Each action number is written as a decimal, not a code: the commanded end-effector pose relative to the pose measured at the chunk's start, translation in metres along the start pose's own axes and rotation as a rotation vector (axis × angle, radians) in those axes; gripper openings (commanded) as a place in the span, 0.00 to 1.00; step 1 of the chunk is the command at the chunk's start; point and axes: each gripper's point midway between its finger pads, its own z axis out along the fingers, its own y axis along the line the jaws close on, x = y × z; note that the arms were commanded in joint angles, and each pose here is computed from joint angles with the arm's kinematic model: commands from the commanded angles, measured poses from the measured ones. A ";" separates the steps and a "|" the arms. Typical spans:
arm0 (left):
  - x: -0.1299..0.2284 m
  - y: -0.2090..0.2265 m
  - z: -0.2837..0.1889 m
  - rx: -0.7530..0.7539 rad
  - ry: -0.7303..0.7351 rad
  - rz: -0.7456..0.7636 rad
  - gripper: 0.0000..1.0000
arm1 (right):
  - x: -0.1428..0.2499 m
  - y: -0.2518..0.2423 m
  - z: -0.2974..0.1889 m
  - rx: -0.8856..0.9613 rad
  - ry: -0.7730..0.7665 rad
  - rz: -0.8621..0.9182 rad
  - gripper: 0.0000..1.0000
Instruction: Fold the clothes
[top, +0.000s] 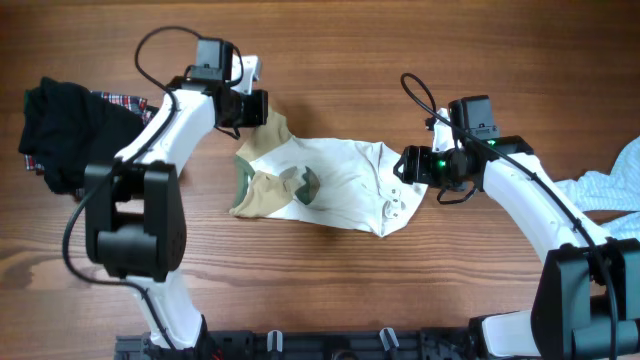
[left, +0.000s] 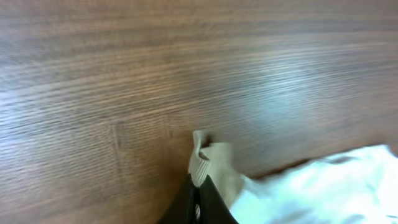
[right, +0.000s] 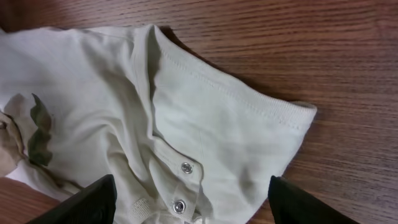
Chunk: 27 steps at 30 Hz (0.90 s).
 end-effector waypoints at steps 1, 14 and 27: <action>-0.001 -0.010 -0.023 -0.004 0.005 0.011 0.04 | -0.006 0.002 -0.002 -0.007 -0.013 0.001 0.79; 0.110 -0.032 -0.038 -0.036 0.453 -0.062 0.04 | -0.007 -0.003 -0.002 0.019 -0.020 0.001 0.80; 0.125 0.003 -0.051 -0.246 0.517 -0.036 0.08 | -0.006 -0.003 -0.002 0.020 -0.014 0.003 0.80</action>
